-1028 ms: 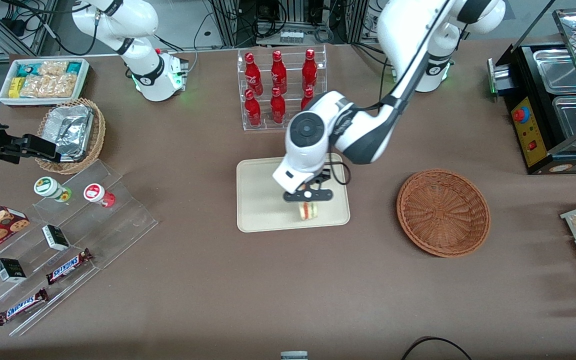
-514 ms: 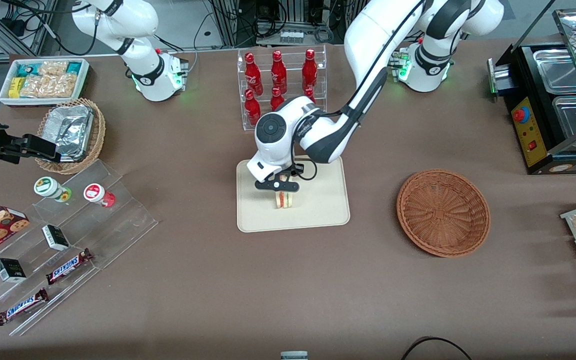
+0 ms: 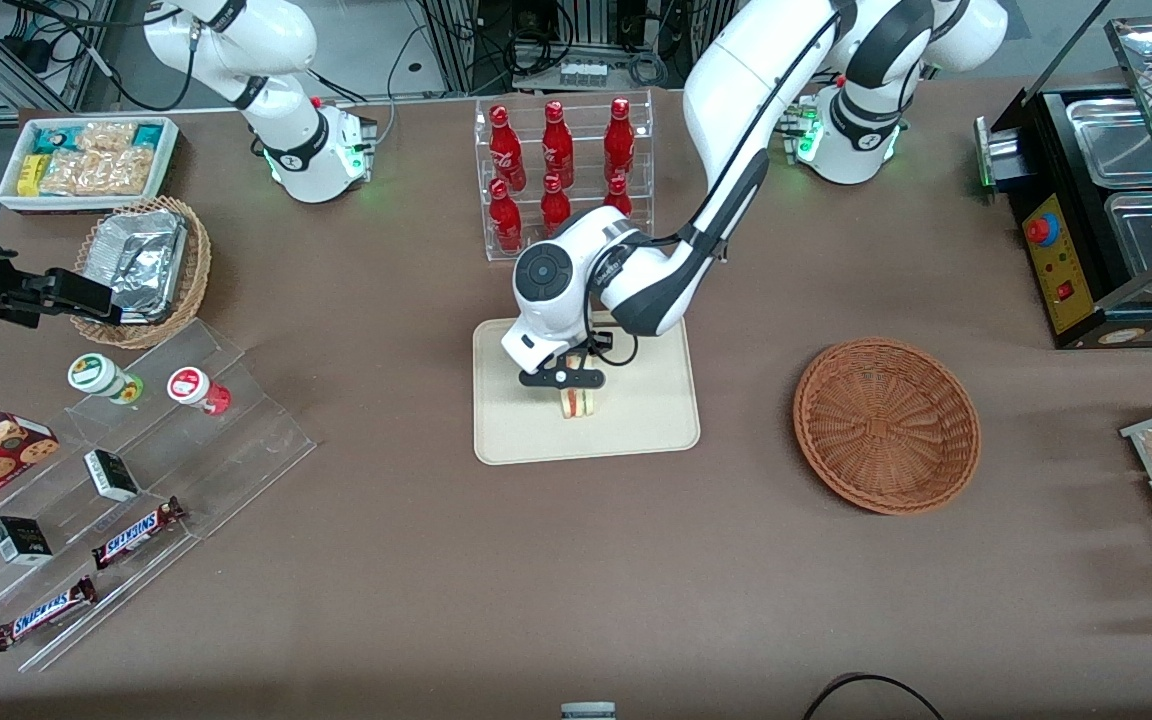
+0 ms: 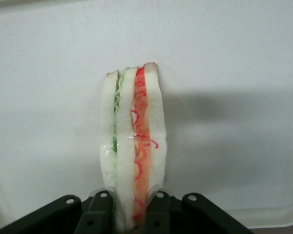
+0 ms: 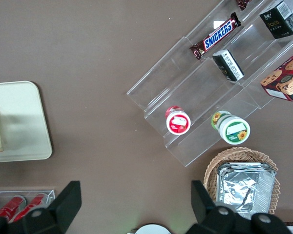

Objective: Place sandwich from basket to tray

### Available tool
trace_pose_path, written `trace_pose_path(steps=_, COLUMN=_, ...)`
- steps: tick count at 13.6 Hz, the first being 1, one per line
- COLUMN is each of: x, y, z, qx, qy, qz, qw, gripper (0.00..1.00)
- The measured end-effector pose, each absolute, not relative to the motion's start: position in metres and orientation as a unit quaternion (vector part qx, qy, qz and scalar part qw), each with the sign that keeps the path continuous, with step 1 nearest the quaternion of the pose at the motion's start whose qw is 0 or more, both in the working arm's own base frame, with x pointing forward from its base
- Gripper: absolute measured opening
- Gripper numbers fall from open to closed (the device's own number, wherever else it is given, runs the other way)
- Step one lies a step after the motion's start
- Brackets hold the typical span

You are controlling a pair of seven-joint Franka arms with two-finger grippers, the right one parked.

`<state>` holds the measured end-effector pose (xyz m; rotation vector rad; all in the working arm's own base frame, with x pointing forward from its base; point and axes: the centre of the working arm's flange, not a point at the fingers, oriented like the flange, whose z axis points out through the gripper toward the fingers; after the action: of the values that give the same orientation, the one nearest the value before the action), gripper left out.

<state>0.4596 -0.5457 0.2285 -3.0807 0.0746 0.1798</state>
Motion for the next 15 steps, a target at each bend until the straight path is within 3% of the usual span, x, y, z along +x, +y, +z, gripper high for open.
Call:
trace_pose_path(steps=2, x=0.460, y=-0.546, z=0.228, qx=-0.998, qy=0.023, qz=0.058, qw=0.028, gripper=0.23)
trace_pose_path(steps=3, x=0.460, y=-0.545, z=0.228, qx=-0.998, qy=0.023, qz=0.058, qw=0.028, gripper=0.31)
trace_pose_path(steps=7, x=0.468, y=-0.543, z=0.242, qx=-0.998, qy=0.015, qz=0.052, qw=0.025, gripper=0.70)
trace_pose_path(steps=10, x=0.486, y=-0.530, z=0.298, qx=-0.999, qy=-0.002, qz=0.040, qw=0.018, gripper=0.99)
trace_pose_path(steps=15, x=0.528, y=-0.444, z=0.442, qx=-0.998, qy=-0.063, qz=0.025, qw=0.014, gripper=1.00)
